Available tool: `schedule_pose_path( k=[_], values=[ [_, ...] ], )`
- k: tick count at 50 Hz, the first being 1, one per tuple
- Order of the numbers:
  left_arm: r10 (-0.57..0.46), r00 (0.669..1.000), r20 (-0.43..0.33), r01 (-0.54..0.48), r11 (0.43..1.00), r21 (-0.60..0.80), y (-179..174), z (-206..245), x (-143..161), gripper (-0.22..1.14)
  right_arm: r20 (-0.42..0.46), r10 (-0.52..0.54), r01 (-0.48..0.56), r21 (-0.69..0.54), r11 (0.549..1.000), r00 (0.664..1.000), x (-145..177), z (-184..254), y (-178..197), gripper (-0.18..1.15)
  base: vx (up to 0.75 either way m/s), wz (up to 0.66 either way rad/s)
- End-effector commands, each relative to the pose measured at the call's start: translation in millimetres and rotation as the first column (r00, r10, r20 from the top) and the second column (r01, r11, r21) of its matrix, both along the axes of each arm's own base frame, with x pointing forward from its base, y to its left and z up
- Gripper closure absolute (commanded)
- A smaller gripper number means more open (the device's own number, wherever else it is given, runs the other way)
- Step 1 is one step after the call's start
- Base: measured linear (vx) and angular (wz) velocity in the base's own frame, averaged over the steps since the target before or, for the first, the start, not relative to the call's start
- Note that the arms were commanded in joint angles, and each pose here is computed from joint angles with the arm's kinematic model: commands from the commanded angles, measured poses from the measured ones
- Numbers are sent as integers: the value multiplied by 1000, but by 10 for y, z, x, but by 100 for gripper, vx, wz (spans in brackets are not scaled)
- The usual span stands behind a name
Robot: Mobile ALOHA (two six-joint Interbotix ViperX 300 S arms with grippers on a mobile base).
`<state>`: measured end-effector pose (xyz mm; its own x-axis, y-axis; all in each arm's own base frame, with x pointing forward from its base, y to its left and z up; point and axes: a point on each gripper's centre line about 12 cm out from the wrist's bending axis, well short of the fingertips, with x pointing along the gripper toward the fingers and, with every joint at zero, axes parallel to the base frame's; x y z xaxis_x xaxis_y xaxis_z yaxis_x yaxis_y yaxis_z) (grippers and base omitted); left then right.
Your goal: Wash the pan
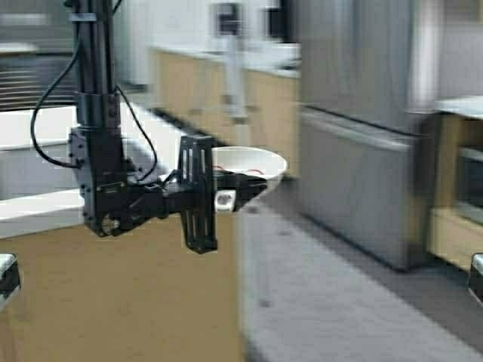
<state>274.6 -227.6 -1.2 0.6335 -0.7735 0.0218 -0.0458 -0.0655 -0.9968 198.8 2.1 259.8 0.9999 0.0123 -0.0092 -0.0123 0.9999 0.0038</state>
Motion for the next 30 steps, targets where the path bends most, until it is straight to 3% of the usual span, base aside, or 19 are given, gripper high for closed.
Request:
schedule_pose_path(
  k=[1, 14, 23, 30],
  values=[
    [-12, 999, 51, 13, 999, -29, -9, 189, -45, 90, 20, -1, 1, 2, 1000, 1000, 14, 67, -3, 91, 17, 80],
    [-21, 999, 35, 23, 999, -31, 7, 147, -85, 90, 9, -1, 1, -1, 1000, 1000, 4, 24, -3, 91, 15, 70],
    [-13, 998, 68, 18, 998, -64, -74, 196, 66, 90, 0, -1, 1, -5, 1000, 1000, -4, -13, -3, 91, 12, 48],
    [-41, 998, 40, 44, 995, -85, -75, 130, 159, 90, -1, -1, 1, -8, 1000, 1000, -11, -27, -3, 91, 13, 53]
  ],
)
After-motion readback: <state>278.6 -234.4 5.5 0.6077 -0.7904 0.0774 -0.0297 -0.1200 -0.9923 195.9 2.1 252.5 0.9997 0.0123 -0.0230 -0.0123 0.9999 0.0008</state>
